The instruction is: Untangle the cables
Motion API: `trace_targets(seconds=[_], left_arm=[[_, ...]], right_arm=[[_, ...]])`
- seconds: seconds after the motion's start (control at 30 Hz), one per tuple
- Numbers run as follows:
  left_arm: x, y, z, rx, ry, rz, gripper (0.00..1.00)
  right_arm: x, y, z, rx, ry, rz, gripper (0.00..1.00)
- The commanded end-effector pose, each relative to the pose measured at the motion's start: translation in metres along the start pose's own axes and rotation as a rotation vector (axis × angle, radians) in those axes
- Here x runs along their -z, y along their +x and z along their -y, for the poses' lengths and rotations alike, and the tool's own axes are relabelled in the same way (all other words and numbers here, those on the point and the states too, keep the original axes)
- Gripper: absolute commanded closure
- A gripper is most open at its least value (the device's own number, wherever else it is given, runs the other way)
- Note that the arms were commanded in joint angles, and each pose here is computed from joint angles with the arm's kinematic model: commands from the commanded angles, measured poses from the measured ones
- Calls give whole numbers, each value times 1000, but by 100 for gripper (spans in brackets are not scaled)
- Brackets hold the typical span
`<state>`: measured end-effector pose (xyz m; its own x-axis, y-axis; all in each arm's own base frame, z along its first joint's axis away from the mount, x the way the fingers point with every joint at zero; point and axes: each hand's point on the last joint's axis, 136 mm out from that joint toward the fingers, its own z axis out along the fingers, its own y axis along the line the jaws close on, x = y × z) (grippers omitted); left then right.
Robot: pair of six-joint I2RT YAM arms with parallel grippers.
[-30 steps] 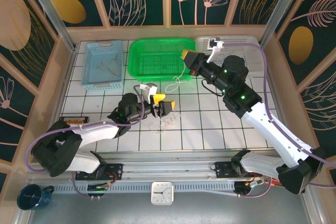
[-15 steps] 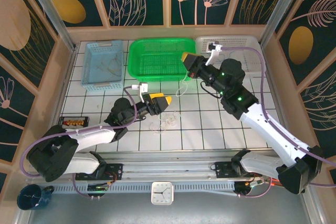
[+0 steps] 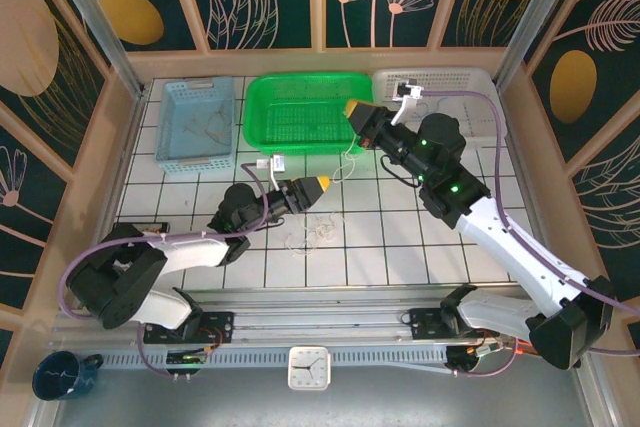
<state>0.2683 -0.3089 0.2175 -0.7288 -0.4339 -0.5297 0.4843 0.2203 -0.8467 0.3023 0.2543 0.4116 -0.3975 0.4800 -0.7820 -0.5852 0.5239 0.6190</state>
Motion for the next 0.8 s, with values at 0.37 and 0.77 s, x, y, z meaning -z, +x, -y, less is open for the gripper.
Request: trace_targets(seconds=[0.37,0.77], left_arm=[[-16,-12,20,0,104,24,24],[-21,-11,19,7,120,19,37]], right_arm=[[-1,-6,-6,-30,-46,37,100],[-2,-3,-15,-40,-69,28,100]])
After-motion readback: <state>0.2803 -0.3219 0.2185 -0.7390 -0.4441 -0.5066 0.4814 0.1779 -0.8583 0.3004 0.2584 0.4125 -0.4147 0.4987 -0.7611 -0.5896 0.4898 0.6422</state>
